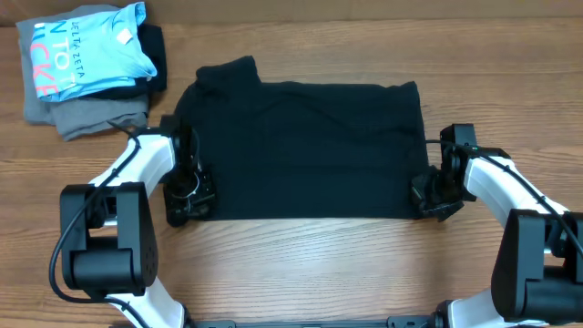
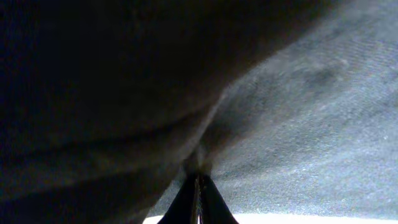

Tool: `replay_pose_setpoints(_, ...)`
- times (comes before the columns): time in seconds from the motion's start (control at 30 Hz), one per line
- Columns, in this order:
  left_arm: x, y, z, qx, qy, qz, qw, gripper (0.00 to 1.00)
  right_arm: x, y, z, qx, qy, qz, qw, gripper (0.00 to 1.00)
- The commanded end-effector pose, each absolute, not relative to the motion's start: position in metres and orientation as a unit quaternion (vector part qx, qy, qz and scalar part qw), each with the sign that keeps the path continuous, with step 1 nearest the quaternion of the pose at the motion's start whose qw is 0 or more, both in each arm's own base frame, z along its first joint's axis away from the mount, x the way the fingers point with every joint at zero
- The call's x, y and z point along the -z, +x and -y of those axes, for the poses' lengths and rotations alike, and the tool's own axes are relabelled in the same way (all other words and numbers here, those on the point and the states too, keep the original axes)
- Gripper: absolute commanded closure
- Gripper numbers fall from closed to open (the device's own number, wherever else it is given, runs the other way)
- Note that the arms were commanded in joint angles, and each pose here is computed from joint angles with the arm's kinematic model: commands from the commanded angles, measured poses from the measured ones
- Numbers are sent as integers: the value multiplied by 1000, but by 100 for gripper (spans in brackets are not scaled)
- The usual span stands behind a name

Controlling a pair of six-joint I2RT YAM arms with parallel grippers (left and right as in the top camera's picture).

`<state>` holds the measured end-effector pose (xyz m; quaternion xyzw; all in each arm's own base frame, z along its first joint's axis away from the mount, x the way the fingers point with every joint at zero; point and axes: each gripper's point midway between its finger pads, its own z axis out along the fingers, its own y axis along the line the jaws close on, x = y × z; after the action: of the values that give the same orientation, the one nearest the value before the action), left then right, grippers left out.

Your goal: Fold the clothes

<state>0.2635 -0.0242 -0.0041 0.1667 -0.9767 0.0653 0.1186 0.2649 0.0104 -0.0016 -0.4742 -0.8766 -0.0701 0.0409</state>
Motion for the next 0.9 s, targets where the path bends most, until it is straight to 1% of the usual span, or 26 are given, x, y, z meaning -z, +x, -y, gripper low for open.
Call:
replay_pose_setpoints(0.0,24,220,16,-29,194,963,187,96,15,233,4,1,-517,853,73,96)
replay_pose_setpoints(0.13,26,200,16,-24,203,956,212,96,12,219,4,-18,-540,836,96,96)
replay_pose_setpoints(0.27,20,187,17,-22,212,953,213,95,1,209,7,-31,-558,824,98,96)
replay_pose_setpoints(0.33,5,181,20,-36,219,955,196,96,-15,205,12,-40,-570,817,79,96)
replay_pose_setpoints(0.43,-16,180,26,-60,225,959,160,96,-38,207,14,-23,-572,819,40,96)
replay_pose_setpoints(0.57,-52,188,26,-75,232,966,79,96,-71,218,16,17,-558,829,-33,96)
replay_pose_setpoints(0.6,-59,190,26,-80,230,968,58,92,-80,224,16,29,-541,838,-57,96)
replay_pose_setpoints(0.63,-68,194,26,-85,228,969,33,82,-91,231,16,42,-516,851,-82,96)
replay_pose_setpoints(0.67,-75,197,25,-87,226,970,15,69,-101,237,15,54,-493,862,-103,96)
replay_pose_setpoints(0.73,-91,206,25,-96,222,970,-28,44,-120,247,12,77,-461,873,-137,85)
replay_pose_setpoints(0.77,-99,211,25,-100,220,969,-48,39,-130,252,11,86,-449,877,-151,80)
replay_pose_setpoints(0.83,-111,219,25,-105,218,968,-70,37,-146,260,9,99,-430,880,-172,70)
replay_pose_setpoints(0.87,-119,224,25,-108,217,967,-79,34,-152,263,9,101,-427,880,-180,62)
